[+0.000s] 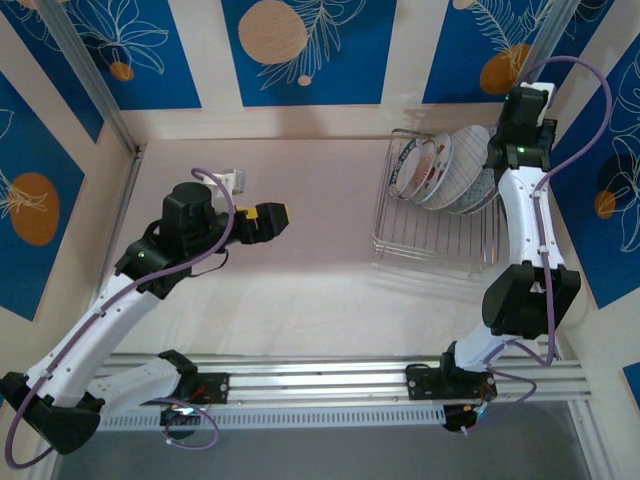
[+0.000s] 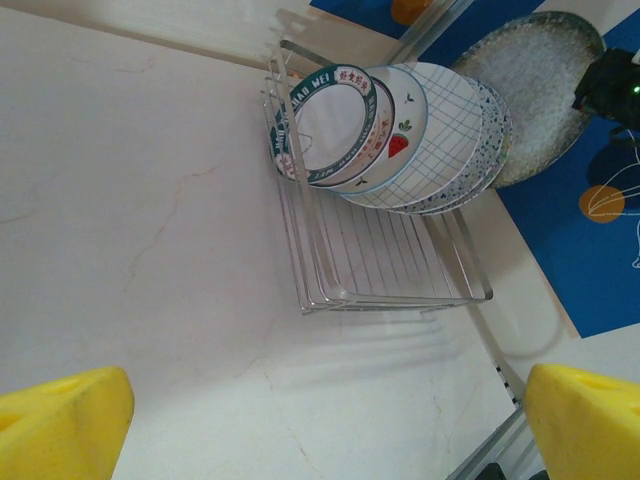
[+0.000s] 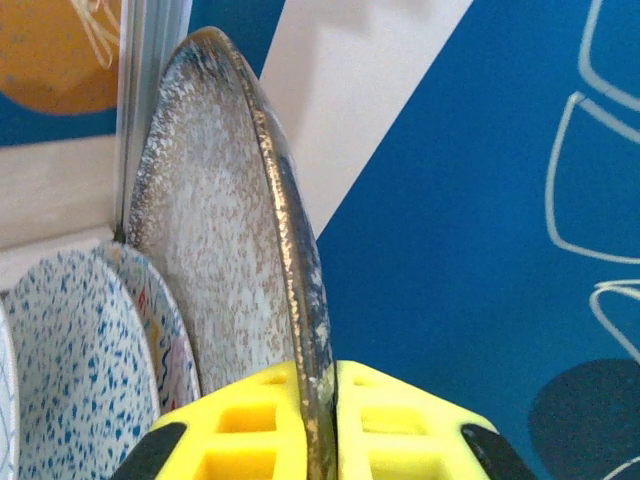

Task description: Unload the plates from the dish rack

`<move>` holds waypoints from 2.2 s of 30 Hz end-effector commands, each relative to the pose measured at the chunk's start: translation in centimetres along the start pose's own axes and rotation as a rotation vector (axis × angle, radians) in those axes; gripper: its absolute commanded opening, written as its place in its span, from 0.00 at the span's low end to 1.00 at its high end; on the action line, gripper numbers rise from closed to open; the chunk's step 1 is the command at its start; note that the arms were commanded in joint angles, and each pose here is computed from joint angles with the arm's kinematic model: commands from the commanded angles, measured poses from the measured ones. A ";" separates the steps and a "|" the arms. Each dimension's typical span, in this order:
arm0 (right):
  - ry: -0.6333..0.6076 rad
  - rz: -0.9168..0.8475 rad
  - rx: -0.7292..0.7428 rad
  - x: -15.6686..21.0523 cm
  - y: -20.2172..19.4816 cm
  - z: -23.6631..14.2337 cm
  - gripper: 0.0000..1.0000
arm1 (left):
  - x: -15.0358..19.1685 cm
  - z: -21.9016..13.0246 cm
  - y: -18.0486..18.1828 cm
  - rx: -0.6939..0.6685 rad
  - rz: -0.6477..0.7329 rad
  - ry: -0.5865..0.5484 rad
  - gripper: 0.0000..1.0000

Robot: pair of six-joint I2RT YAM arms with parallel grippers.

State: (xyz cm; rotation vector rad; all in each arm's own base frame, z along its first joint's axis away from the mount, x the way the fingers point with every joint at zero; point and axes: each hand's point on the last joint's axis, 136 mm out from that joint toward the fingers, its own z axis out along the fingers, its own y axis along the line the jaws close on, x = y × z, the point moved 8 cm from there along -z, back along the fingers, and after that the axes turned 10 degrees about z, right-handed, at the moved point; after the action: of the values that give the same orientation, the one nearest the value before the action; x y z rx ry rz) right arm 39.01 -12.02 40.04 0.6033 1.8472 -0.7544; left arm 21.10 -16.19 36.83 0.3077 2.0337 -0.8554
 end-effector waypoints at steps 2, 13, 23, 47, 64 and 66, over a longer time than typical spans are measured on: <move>-0.374 0.335 0.087 -9.8 -6.0 -6.8 0.00 | -0.9 -0.5 -0.4 0.031 0.001 -0.044 1.00; -0.372 0.289 0.125 -10.3 -7.8 -8.6 0.00 | -1.4 -0.3 -0.8 0.056 0.008 -0.051 1.00; -0.382 0.239 0.141 -10.2 -9.6 -10.0 0.00 | -1.9 -0.3 -1.2 0.082 0.008 -0.055 1.00; -0.377 0.239 0.127 -11.4 -13.3 -17.6 0.00 | -1.5 -0.1 -1.5 0.146 -0.026 -0.063 1.00; -0.405 0.239 -0.004 -13.1 -13.1 -23.2 0.00 | -0.6 2.9 -1.5 0.251 -0.125 -0.008 1.00; -0.403 0.237 -0.050 -13.2 -12.2 -23.9 0.00 | -0.4 3.4 -1.4 0.264 -0.150 0.001 0.99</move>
State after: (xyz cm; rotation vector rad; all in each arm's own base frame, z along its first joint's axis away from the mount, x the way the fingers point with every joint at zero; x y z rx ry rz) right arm 23.80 -4.07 57.39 0.4501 1.6387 -0.7700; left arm 22.53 -19.08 36.40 0.3108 1.9900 -1.1459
